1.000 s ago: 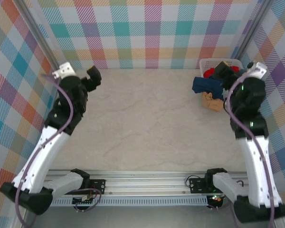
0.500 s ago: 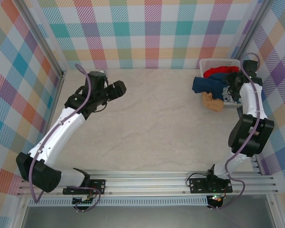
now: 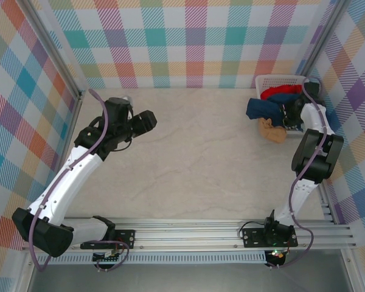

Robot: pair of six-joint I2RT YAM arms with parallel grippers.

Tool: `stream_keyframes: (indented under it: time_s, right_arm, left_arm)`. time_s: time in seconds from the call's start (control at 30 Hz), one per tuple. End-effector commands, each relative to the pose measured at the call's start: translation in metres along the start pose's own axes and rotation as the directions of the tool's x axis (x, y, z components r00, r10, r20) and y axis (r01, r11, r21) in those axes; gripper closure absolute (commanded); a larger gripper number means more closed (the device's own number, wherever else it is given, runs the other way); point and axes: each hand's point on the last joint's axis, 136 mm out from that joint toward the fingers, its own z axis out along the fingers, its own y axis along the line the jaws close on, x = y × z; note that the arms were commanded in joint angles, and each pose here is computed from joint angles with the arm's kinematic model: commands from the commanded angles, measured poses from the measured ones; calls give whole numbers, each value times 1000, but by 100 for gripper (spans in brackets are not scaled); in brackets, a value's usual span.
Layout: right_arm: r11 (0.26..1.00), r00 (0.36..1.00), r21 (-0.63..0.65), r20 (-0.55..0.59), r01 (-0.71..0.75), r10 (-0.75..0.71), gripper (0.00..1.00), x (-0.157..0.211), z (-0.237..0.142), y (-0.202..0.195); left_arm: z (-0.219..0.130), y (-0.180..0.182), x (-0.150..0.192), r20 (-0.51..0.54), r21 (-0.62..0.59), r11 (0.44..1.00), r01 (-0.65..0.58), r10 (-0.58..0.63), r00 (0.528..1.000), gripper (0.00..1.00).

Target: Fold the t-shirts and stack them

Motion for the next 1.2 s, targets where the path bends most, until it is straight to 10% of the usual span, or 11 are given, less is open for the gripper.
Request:
stream_keyframes:
  time_s: [0.0,0.37,0.77,1.17]
  right_arm:
    - [993,995,-107,83,58,-49,92,-8,-26,35]
    - [841,828,-265,463,471,-317,100,37,-204,133]
    - [177,591,-636,529,751,-609,100,273,-369,240]
    - [577,558,-513,-213,635,-802,100,396,-144,78]
  left_arm:
    - [-11,-4,-1,-3,10,1000,-4,4,1000,25]
    - [9,1,4,-14,-13,999,41,-41,999,29]
    - [-4,17,-27,115,-152,987,59,-42,992,29]
    - [-26,50,-14,138,-255,963,85,-51,989,32]
